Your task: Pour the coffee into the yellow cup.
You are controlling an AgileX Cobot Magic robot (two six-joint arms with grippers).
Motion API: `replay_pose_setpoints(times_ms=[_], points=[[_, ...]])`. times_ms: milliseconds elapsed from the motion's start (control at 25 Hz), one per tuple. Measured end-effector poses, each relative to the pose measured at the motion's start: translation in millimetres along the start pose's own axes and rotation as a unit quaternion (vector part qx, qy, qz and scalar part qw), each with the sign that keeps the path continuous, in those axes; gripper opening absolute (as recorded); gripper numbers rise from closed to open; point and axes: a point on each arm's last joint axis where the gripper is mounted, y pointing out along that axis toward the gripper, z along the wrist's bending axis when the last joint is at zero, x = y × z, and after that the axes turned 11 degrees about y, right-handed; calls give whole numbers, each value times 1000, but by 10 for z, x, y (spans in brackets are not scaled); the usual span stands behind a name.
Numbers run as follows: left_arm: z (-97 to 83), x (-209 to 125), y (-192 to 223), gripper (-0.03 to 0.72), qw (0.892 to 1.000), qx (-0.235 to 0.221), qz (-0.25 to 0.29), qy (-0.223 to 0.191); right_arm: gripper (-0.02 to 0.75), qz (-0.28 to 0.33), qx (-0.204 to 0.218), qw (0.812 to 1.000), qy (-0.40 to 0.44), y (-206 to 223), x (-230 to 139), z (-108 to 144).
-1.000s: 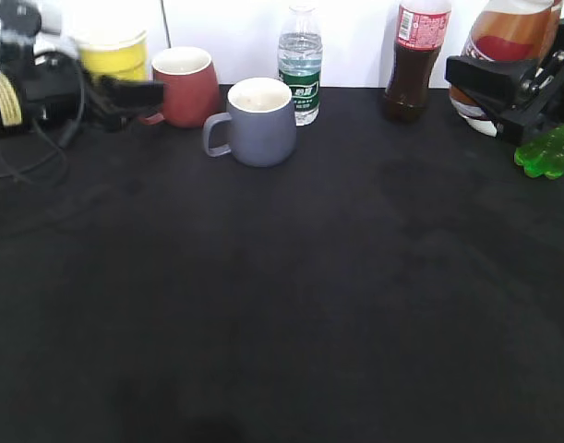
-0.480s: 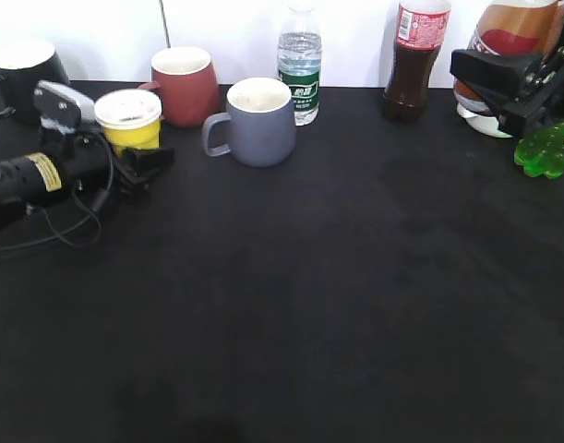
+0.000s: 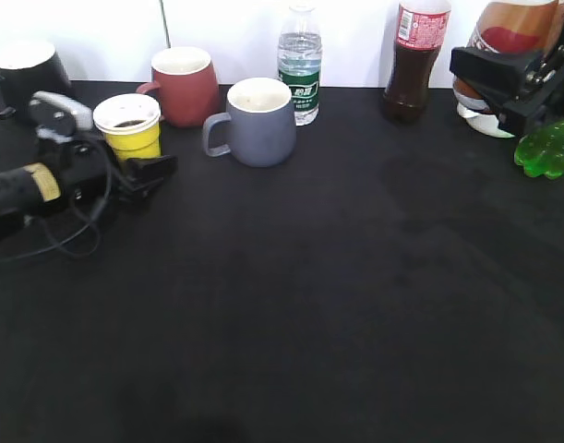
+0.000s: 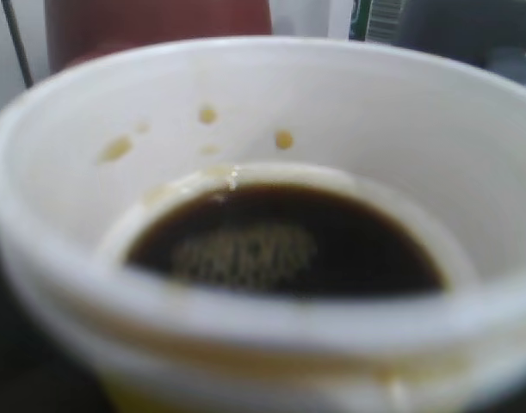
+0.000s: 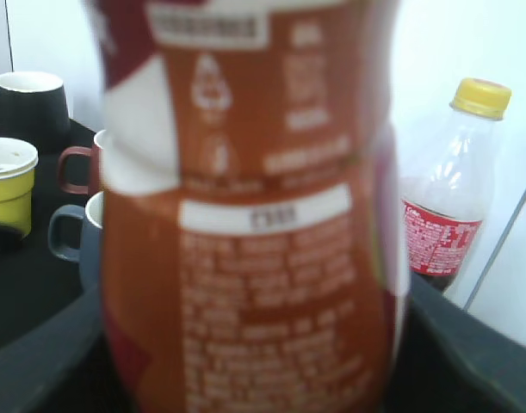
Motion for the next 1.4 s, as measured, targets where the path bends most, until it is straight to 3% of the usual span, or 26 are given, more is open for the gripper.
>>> replay_pose_setpoints(times_ms=[120,200,280,400,480,600,800,920,1040,1120,1280,1400], points=[[-97,8,-201,609,999,19,13,-28,536,-8,-17,1000,15,0,15,-31],[-169,31,-335,609,999,22,31,-33,536,-1,-57,997,49,24,-52,-124],[-242,95,-477,604,998,23,46,-32,536,24,-90,993,73,106,-283,-252],[-330,451,-706,595,1000,24,11,-1,536,55,-128,986,90,261,-803,-454],[-408,696,-794,594,999,1,-18,43,536,61,-126,986,93,438,-1018,-583],[-443,916,-885,573,996,-6,-45,74,536,76,-105,988,81,669,-1202,-699],[-468,938,-902,562,996,-18,-46,76,536,105,-101,984,105,749,-1348,-678],[-472,934,-903,562,996,-19,-45,74,656,114,-101,976,153,746,-1371,-667],[-495,923,-903,561,997,-33,-39,62,669,164,-101,970,149,688,-1314,-626],[-508,883,-901,561,997,-41,-17,56,669,191,-120,964,142,612,-1255,-615],[-569,757,-877,561,995,-39,79,43,665,215,-124,959,134,403,-1178,-485],[-800,745,-772,561,978,-6,200,56,653,267,-177,941,104,217,-966,-487]])
